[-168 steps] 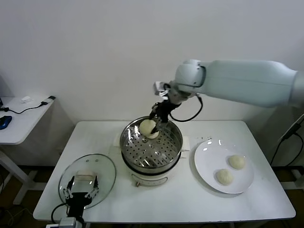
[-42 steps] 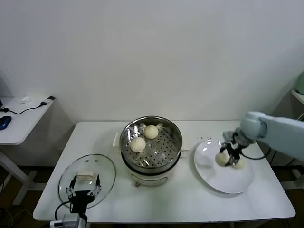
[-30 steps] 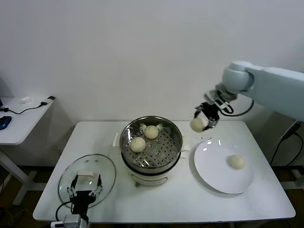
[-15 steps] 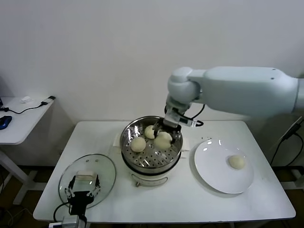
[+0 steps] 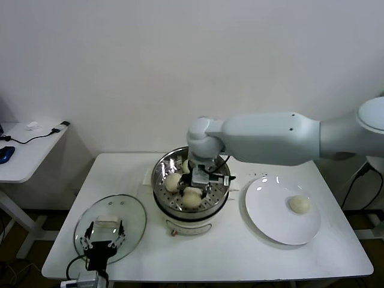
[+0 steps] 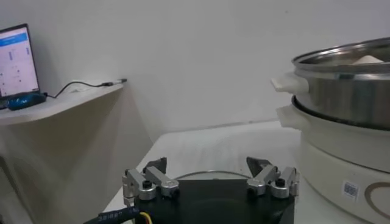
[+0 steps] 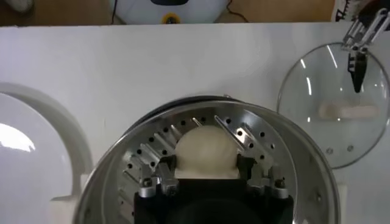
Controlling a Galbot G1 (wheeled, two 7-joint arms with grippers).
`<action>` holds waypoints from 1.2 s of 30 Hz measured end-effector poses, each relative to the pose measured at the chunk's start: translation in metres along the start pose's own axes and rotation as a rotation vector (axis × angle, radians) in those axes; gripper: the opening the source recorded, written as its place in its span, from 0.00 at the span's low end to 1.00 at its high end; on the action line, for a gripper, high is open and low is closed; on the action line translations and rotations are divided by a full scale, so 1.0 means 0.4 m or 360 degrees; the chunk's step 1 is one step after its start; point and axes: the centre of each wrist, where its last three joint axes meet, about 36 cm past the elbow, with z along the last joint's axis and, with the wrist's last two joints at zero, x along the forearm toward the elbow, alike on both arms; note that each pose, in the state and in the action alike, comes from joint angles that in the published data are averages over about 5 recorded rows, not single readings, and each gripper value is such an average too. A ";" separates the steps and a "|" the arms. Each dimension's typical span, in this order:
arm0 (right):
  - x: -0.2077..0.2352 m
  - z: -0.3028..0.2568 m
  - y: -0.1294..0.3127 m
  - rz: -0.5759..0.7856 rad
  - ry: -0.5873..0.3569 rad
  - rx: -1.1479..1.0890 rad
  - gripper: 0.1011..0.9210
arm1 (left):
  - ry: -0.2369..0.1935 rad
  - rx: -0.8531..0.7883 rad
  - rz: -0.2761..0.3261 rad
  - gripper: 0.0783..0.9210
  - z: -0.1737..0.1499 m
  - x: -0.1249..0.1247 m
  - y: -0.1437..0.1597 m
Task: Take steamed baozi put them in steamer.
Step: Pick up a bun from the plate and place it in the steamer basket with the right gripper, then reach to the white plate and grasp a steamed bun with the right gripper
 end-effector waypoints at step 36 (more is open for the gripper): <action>0.303 0.280 0.675 0.0051 0.0066 -0.1473 0.88 | -0.0046 0.0005 0.0004 0.88 -0.023 0.006 0.018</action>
